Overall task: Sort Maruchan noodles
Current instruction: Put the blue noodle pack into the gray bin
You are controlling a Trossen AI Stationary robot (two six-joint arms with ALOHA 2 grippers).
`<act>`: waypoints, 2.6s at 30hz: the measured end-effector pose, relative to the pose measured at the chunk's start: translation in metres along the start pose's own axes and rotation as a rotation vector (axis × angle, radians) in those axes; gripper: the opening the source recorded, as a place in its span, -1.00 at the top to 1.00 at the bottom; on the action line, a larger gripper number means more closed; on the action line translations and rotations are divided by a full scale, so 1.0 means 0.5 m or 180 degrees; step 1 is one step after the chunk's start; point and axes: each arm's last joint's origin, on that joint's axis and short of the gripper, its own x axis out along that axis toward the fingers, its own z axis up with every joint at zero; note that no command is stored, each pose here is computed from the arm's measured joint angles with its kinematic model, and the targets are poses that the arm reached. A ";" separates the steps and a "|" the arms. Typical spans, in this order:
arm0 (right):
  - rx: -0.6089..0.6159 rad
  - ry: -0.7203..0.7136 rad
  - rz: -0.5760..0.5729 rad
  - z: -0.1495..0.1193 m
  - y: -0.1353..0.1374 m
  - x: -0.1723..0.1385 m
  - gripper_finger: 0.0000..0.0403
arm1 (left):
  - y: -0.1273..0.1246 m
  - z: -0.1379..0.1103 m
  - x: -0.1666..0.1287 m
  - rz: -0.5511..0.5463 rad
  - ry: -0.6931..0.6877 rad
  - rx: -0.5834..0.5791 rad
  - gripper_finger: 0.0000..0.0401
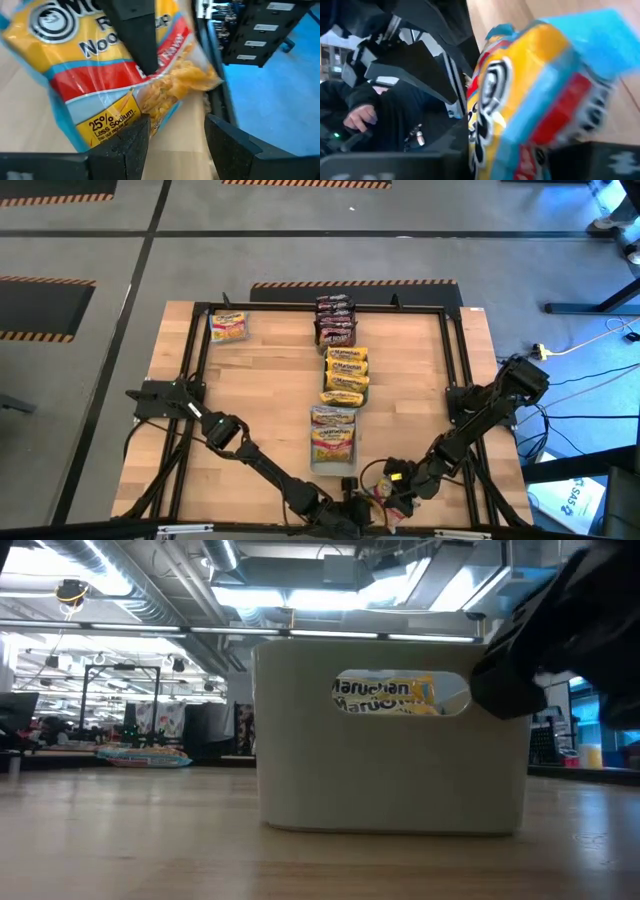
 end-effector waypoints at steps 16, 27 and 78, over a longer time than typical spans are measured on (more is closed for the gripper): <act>-0.0937 0.0277 -0.0548 0.028 0.145 -0.010 0.39 | -0.086 0.050 -0.167 0.0109 0.0147 0.0649 0.08; -0.1757 -0.0193 -0.0917 0.109 0.285 -0.077 0.46 | -0.091 0.044 -0.308 0.0385 0.0823 0.0951 0.08; -0.2050 0.0807 -0.1263 0.385 0.081 0.070 0.45 | 0.217 -0.040 -0.339 -0.0434 -0.0003 0.0412 0.08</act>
